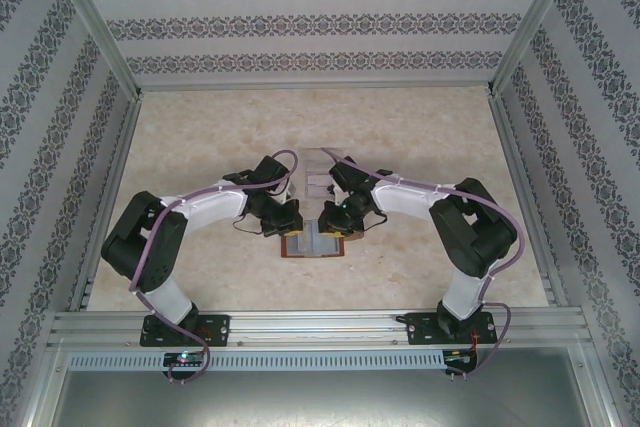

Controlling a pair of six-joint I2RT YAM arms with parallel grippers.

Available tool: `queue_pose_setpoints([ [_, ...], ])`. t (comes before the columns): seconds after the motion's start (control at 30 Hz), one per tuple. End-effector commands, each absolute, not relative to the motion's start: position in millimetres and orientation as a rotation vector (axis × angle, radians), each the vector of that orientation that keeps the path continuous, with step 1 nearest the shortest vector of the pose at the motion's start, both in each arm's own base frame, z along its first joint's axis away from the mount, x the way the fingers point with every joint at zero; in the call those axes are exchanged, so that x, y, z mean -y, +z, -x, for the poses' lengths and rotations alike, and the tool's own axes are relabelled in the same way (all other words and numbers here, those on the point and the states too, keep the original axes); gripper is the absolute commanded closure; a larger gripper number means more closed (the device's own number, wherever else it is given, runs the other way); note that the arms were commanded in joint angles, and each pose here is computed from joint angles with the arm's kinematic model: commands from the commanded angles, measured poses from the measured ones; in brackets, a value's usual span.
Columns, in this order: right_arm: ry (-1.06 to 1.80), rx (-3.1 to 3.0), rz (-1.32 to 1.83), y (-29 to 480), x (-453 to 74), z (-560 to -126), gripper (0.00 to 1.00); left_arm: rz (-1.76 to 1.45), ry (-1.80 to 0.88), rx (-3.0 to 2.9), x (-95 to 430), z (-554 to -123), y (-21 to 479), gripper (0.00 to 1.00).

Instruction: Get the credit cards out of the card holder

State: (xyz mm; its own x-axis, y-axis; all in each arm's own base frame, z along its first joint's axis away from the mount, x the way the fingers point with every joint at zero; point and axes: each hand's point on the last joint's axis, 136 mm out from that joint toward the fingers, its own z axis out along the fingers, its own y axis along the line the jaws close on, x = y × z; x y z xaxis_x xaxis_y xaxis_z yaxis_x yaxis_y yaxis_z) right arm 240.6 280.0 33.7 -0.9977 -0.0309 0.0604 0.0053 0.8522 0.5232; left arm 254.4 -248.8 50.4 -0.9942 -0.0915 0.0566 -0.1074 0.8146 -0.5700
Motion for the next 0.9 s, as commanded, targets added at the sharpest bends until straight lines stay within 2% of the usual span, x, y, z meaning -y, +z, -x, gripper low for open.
queue_pose_setpoints([
  [0.0, -0.819, 3.026, 0.004, 49, -267, -247, 0.74, -0.106, 0.884, 3.035, 241, -258, 61, 0.99],
  [0.33, -0.839, 3.091, 0.06, 66, -245, -255, 0.74, 0.159, 0.901, 3.102, 241, -265, 84, 1.0],
  [0.53, -0.824, 3.113, 0.092, 67, -228, -260, 0.74, 0.496, 0.905, 3.141, 242, -270, 109, 1.0],
  [0.87, -0.82, 3.148, 0.118, 78, -203, -263, 0.74, 1.003, 0.9, 3.128, 259, -301, 134, 1.0],
])
